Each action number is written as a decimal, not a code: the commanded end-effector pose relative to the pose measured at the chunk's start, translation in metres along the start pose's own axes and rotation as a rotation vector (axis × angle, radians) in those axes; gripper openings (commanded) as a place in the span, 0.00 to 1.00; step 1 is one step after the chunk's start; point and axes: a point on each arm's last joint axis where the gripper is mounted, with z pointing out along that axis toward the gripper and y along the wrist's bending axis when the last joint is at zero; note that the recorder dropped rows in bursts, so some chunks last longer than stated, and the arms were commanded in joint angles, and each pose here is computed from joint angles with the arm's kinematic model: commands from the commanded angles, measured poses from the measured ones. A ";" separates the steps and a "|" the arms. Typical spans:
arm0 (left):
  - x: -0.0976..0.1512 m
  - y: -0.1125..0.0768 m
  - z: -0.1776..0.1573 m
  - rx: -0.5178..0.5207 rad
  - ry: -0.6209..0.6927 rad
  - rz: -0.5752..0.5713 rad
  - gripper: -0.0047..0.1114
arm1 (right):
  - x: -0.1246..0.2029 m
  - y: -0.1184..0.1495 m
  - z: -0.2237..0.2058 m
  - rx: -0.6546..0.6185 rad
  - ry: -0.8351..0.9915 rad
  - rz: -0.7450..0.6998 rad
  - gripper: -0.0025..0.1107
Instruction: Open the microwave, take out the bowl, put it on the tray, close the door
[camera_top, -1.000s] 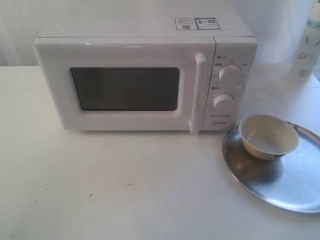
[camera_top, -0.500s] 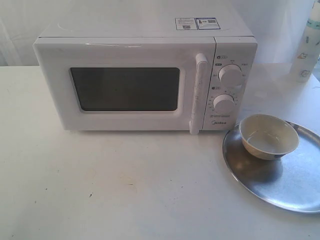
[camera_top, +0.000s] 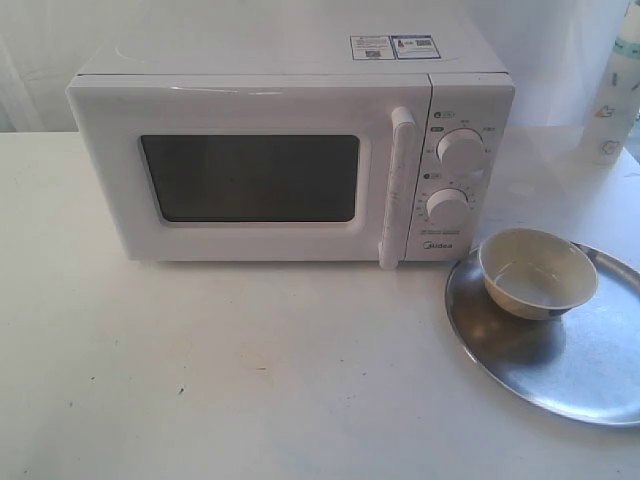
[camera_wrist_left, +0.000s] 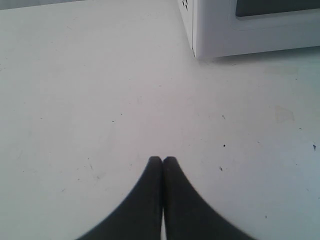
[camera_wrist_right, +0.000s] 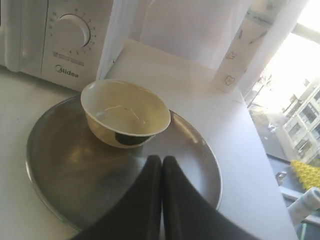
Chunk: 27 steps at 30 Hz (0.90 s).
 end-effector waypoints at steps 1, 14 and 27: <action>-0.001 -0.001 0.000 0.008 -0.003 -0.005 0.04 | -0.001 0.000 0.000 0.005 -0.018 -0.217 0.02; -0.001 -0.001 0.000 0.008 -0.003 -0.005 0.04 | -0.003 0.004 0.000 -0.041 -0.030 0.249 0.02; -0.001 -0.001 0.000 0.008 -0.003 -0.005 0.04 | 0.000 0.001 0.000 -0.012 -0.003 0.364 0.02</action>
